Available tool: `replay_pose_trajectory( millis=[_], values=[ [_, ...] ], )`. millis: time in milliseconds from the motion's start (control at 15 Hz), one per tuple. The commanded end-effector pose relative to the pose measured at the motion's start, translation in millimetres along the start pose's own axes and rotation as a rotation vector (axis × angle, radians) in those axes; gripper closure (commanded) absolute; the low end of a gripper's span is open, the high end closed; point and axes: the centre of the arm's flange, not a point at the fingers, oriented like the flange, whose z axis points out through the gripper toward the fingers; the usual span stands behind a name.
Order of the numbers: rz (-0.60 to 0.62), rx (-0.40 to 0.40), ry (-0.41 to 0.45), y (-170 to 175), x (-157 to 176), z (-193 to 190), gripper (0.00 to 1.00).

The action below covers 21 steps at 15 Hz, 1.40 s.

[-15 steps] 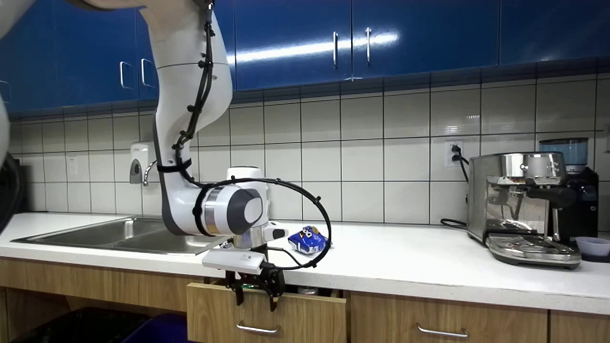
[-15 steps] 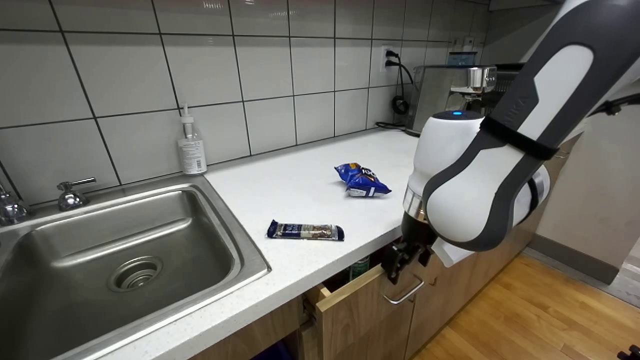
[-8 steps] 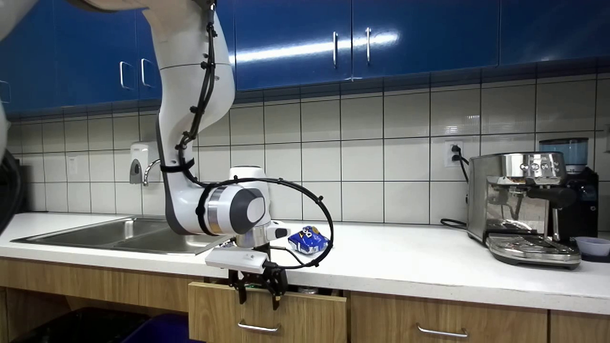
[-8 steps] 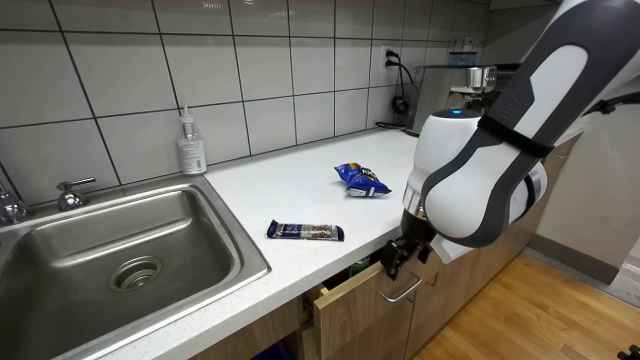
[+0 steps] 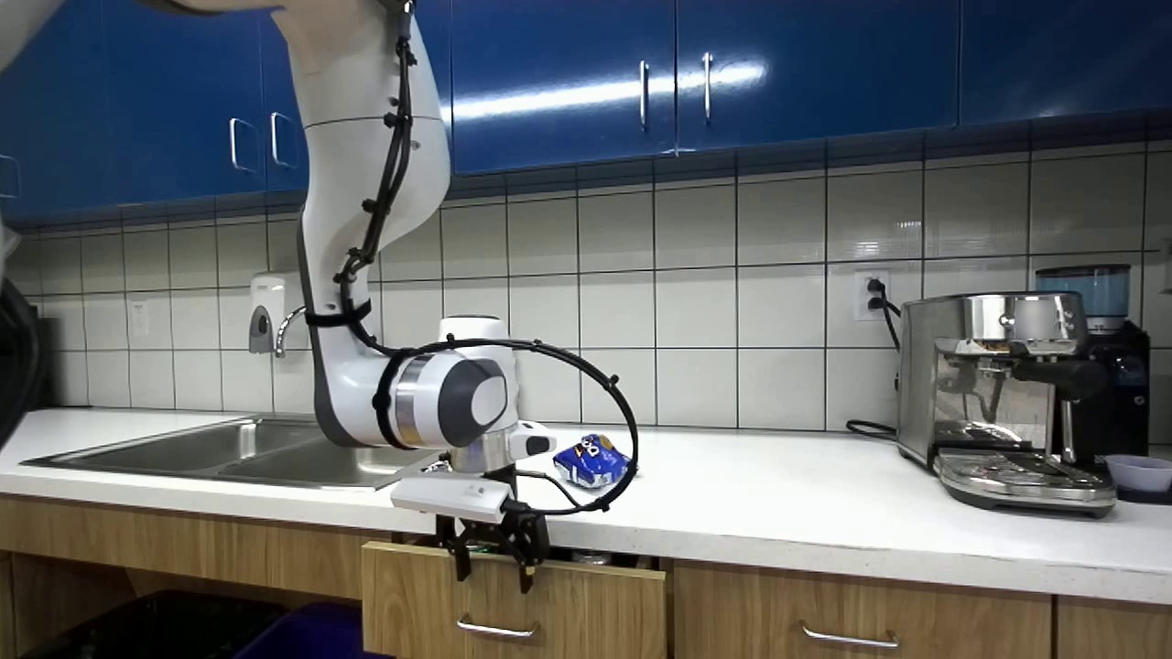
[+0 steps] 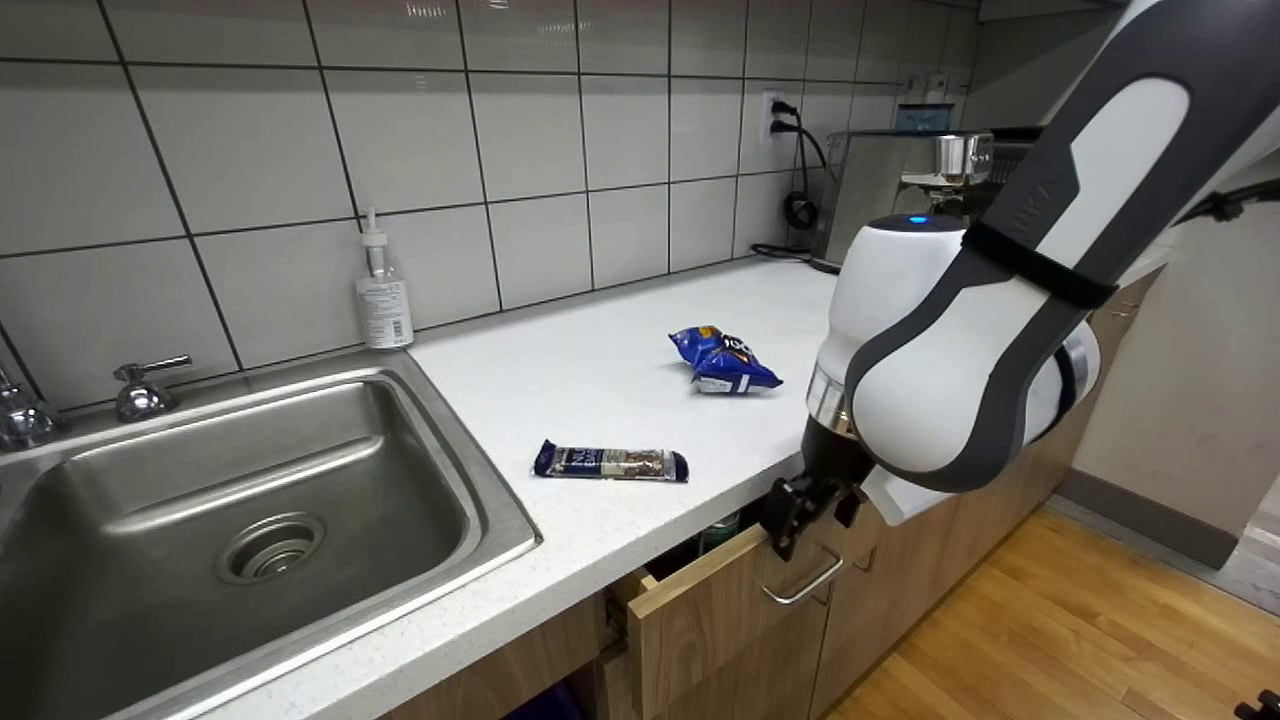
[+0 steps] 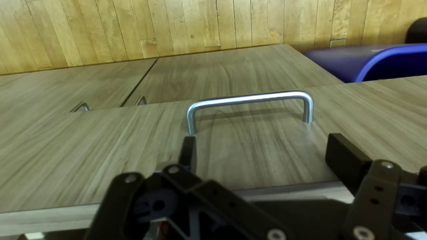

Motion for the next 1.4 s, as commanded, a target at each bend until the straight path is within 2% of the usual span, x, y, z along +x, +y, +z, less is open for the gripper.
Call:
replay_pose_trajectory(
  millis=[0,667,1333],
  values=[
    [0.009,0.020,-0.002,0,-13,-21,0.00],
    [0.019,0.008,0.006,2,-29,-71,0.00],
    [0.004,0.023,-0.077,5,-43,-118,0.00]
  ],
)
